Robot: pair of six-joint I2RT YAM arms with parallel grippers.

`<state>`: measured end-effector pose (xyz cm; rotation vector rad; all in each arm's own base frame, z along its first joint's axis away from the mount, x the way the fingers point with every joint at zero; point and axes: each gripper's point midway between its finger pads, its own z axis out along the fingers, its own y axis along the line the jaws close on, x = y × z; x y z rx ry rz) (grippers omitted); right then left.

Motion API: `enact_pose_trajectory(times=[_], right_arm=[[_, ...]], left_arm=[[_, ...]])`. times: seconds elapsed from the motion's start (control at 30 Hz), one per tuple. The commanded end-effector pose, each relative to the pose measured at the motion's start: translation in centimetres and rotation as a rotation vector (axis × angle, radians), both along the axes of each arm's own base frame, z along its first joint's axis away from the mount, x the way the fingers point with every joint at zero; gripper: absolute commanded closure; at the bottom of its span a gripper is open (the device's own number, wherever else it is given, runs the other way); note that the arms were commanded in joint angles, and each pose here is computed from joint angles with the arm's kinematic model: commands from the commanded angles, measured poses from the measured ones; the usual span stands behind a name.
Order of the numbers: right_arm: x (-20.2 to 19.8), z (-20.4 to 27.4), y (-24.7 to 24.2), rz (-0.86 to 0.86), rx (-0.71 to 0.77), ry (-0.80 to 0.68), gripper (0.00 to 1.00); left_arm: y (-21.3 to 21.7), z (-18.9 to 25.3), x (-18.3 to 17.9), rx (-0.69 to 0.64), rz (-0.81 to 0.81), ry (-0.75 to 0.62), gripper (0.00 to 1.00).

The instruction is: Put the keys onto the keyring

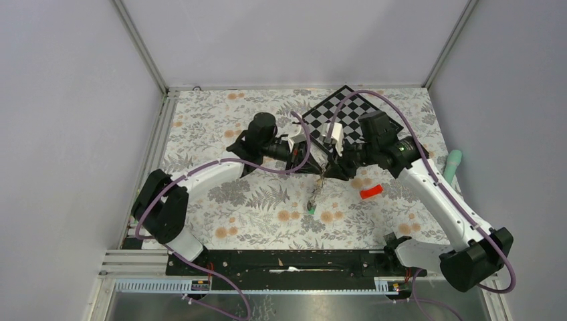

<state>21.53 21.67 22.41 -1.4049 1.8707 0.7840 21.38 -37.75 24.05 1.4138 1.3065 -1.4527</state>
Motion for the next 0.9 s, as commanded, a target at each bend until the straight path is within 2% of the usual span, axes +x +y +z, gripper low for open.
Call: enact_pose_trajectory(times=[0.0,0.23,0.5,0.73,0.87], right_arm=[[-0.1,2.7,0.0,-0.006,0.112,-0.062,0.6],[-1.1,2.7,-0.2,0.014,0.207,-0.033,0.52],[-1.1,2.1,0.3,0.031,0.238,-0.005,0.53],[-1.0,2.1,0.5,0.032,0.245,0.004,0.69],[-1.1,1.9,0.5,0.035,0.247,0.015,0.84]], left_arm=[[0.7,4.5,-0.7,-0.154,-0.002,-0.014,1.0],[1.2,4.9,-1.2,-0.18,0.005,0.018,1.0],[1.3,5.7,-1.5,-0.208,0.013,0.045,1.0],[1.4,5.7,-1.7,-0.21,0.009,0.051,1.0],[1.4,5.7,-1.7,-0.213,0.006,0.051,1.0]])
